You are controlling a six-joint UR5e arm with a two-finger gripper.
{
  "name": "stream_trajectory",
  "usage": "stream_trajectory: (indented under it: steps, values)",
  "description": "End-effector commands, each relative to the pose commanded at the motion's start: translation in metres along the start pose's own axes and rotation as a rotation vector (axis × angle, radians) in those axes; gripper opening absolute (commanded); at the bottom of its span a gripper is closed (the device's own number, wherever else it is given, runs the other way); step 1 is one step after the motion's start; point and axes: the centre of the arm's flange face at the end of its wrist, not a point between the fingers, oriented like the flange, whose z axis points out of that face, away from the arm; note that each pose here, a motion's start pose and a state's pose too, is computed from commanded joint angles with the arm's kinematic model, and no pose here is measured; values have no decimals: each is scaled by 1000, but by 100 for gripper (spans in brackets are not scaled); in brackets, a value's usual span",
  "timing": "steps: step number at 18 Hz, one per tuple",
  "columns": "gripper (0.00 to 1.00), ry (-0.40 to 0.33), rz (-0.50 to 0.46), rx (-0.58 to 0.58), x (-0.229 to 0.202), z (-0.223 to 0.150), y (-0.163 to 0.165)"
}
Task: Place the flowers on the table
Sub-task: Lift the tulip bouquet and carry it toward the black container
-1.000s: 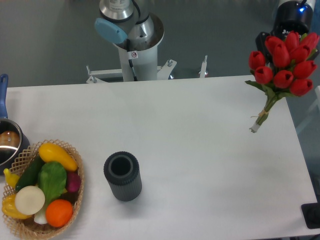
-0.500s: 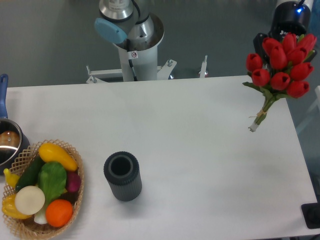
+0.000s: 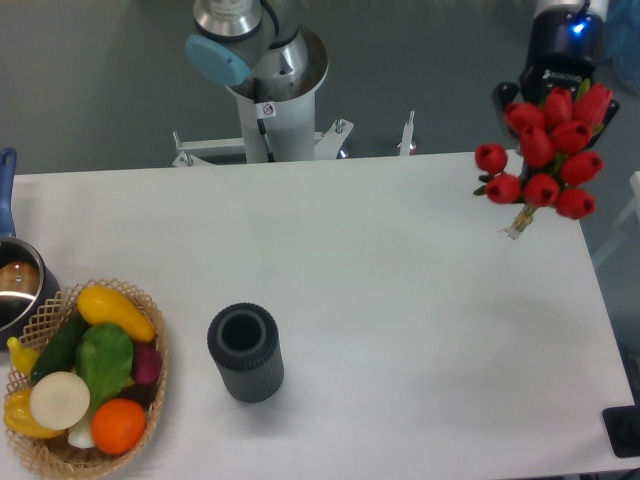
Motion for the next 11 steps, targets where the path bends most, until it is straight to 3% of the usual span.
stream_trajectory:
  steps: [6,11]
  values:
    - [34,-99,44,-253,30,41,1]
    - [34,-93,56,-385,48,87,17]
